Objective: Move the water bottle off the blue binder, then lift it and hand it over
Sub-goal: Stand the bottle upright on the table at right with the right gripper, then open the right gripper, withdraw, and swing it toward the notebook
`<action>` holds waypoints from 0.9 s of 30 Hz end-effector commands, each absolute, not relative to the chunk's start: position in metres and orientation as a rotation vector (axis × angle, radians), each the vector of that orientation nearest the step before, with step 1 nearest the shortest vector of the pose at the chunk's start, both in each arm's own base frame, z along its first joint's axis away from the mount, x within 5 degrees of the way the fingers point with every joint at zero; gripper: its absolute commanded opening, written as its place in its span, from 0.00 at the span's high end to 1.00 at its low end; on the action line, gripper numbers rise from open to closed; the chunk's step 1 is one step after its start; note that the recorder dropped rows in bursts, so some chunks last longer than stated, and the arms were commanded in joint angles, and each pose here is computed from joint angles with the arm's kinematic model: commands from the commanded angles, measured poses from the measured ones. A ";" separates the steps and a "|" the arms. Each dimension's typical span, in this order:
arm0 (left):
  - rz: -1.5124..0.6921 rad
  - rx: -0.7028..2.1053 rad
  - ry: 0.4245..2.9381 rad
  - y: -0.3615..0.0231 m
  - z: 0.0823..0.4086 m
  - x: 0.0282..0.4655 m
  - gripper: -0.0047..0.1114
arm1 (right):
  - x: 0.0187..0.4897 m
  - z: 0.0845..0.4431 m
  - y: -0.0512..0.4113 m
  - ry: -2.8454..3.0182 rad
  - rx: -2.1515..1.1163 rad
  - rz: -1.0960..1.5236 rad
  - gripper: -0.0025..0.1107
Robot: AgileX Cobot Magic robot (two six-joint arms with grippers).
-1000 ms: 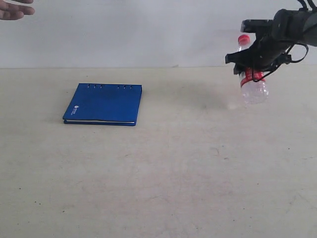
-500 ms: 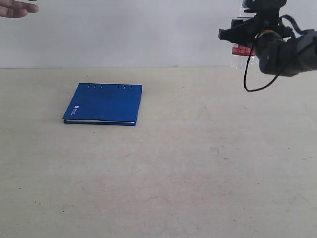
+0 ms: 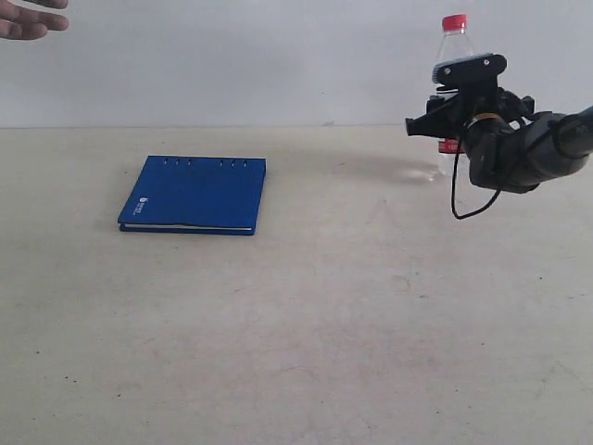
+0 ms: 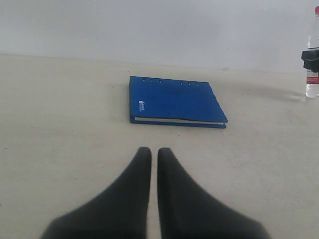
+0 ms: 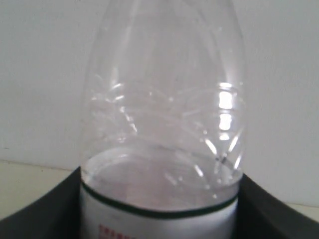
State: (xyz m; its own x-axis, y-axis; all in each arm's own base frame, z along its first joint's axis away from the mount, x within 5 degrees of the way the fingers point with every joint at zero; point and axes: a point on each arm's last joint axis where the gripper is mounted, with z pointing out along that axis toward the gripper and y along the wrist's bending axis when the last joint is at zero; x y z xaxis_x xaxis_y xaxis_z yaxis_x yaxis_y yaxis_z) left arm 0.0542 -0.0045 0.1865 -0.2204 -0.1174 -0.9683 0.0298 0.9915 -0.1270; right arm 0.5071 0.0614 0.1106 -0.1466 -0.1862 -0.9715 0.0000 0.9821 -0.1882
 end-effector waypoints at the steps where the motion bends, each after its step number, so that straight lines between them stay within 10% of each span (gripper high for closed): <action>1: -0.143 -0.069 1.774 -0.005 0.187 0.054 0.92 | 0.515 0.123 0.057 1.683 -0.039 -0.152 0.48; 27: -0.143 -0.069 1.774 -0.005 0.187 0.054 0.92 | 0.522 0.166 0.068 1.898 -0.088 -0.029 0.31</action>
